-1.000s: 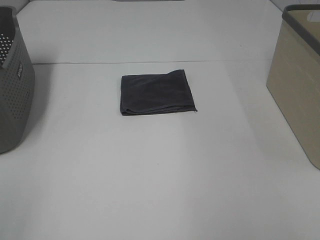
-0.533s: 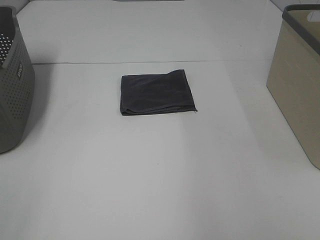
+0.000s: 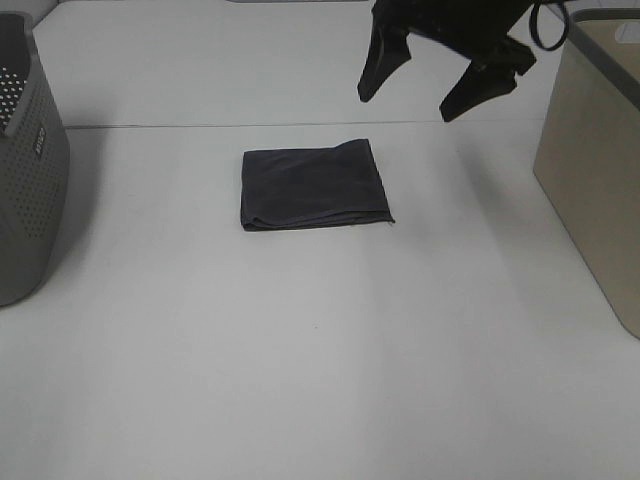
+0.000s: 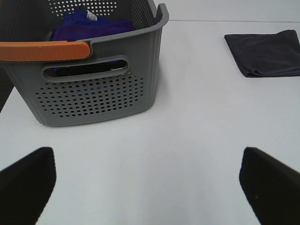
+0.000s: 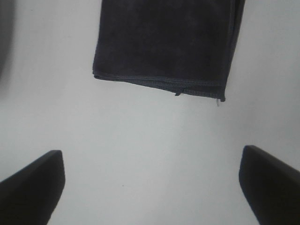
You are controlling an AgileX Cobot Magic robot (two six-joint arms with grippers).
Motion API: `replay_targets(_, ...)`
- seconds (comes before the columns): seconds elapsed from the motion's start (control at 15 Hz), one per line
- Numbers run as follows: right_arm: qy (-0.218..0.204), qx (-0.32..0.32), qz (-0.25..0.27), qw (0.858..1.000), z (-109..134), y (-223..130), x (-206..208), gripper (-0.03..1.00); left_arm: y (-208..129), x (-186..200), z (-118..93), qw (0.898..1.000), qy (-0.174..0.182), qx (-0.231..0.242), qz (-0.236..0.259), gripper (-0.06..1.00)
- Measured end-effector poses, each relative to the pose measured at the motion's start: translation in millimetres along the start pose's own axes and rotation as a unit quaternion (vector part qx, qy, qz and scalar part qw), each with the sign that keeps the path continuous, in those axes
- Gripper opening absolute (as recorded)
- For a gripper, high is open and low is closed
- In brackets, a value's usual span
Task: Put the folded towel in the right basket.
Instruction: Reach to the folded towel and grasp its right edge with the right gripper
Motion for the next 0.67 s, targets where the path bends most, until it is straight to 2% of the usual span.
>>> replay_targets(0.13, -0.001, -0.009, 0.022, 1.000, -11, -2, -28, 0.97, 0, 0, 0, 1.000, 0.000, 0.000, 0.000, 0.99)
replay_targets(0.27, 0.000, -0.012, 0.019, 1.000, -18, 0, -47, 0.97, 0, 0, 0, 1.000, 0.000, 0.000, 0.000, 0.99)
replay_targets(0.33, -0.002, -0.003, 0.015, 1.000, -27, 10, -71, 0.96, 0, 0, 0, 1.000, 0.000, 0.000, 0.000, 0.99)
replay_targets(0.67, 0.003, -0.007, 0.015, 1.000, -66, 44, -123, 0.95, 0, 0, 0, 1.000, 0.000, 0.000, 0.000, 0.99)
Point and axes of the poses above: a point on each arm's last joint axis where the gripper is mounted, x pointing back along that axis away from the gripper, z along the wrist's bending axis when the last joint is at zero, y = z × x, the point moved 3 cm from there along -x, pointing out along that axis toward the gripper, and after that the axes turned 4 degrees about x, right-handed, at the moved point
